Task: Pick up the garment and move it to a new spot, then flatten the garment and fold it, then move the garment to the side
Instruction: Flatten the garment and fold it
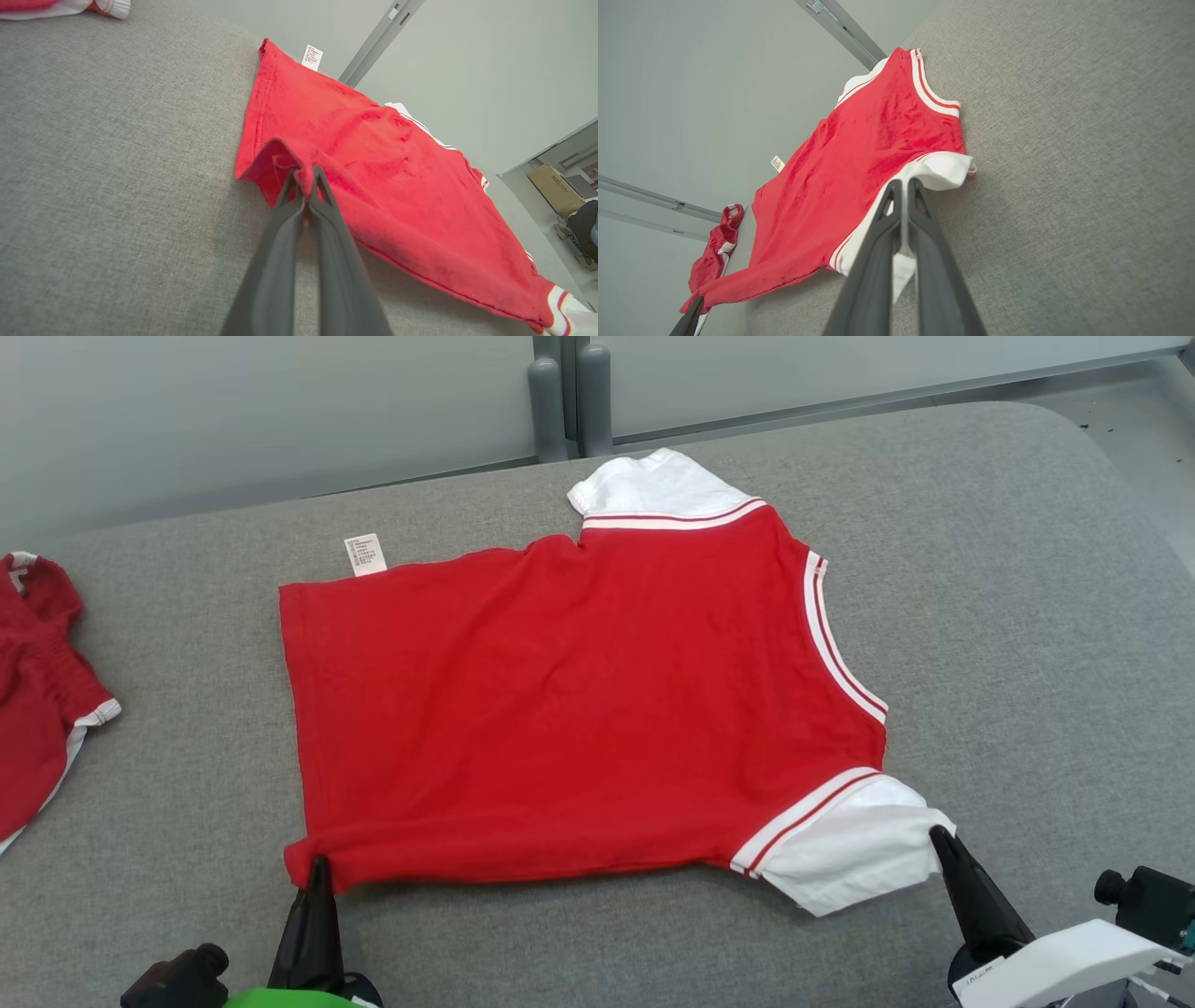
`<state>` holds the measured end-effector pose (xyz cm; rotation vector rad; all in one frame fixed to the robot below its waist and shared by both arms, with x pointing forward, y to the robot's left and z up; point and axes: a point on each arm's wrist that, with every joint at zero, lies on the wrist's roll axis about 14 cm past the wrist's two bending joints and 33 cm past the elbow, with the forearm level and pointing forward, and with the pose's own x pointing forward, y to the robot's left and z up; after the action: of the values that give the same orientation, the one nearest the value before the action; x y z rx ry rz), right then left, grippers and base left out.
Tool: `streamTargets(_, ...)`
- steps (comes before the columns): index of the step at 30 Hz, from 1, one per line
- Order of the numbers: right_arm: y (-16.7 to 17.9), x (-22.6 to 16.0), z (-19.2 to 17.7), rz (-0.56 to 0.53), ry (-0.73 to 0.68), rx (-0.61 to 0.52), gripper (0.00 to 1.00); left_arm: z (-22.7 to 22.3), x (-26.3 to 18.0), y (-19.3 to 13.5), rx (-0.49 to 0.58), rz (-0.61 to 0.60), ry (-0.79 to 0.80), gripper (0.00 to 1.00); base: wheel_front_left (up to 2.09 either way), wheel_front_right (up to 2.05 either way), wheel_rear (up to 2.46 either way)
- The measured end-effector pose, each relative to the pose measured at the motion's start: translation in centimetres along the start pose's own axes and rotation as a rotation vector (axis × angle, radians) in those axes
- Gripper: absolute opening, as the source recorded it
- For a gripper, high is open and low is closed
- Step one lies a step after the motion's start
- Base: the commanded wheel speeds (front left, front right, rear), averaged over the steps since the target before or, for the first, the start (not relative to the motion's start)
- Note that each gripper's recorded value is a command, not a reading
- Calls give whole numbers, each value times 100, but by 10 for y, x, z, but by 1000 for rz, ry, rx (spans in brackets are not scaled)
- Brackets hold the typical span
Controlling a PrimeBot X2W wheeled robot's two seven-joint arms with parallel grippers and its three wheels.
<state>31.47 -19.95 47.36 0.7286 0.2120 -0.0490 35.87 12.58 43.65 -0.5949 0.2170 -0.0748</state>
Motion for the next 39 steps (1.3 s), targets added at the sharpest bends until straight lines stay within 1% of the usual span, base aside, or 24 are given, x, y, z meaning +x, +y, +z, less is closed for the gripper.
streamTargets(5, 2, 9, -1, 8, -3, 4, 0, -1, 7, 3, -4, 10, 2, 0, 0, 0, 0)
streamTargets(14, 20, 36, 10, 65, -43, -25, 0, 9, 25, -4, -20, -9, -33, 0, 0, 0, 0)
streamTargets(21, 32, 70, 26, 97, -80, -68, 0, 15, 45, -9, -11, -17, -43, 0, 0, 0, 0)
streamTargets(26, 38, 103, 32, 101, -80, -107, 0, 11, 62, -11, 13, -21, -12, 0, 0, 0, 0)
streamTargets(29, 38, 123, 30, 90, -57, -138, 0, 9, 73, -9, 30, -17, 4, 0, 0, 0, 0)
streamTargets(33, 40, 146, 17, 86, 3, -166, 0, 6, 84, -4, 54, -8, 23, 0, 0, 0, 0)
streamTargets(39, 38, 171, -1, 69, 64, -172, 0, 0, 92, 3, 70, 3, 48, 0, 0, 0, 0)
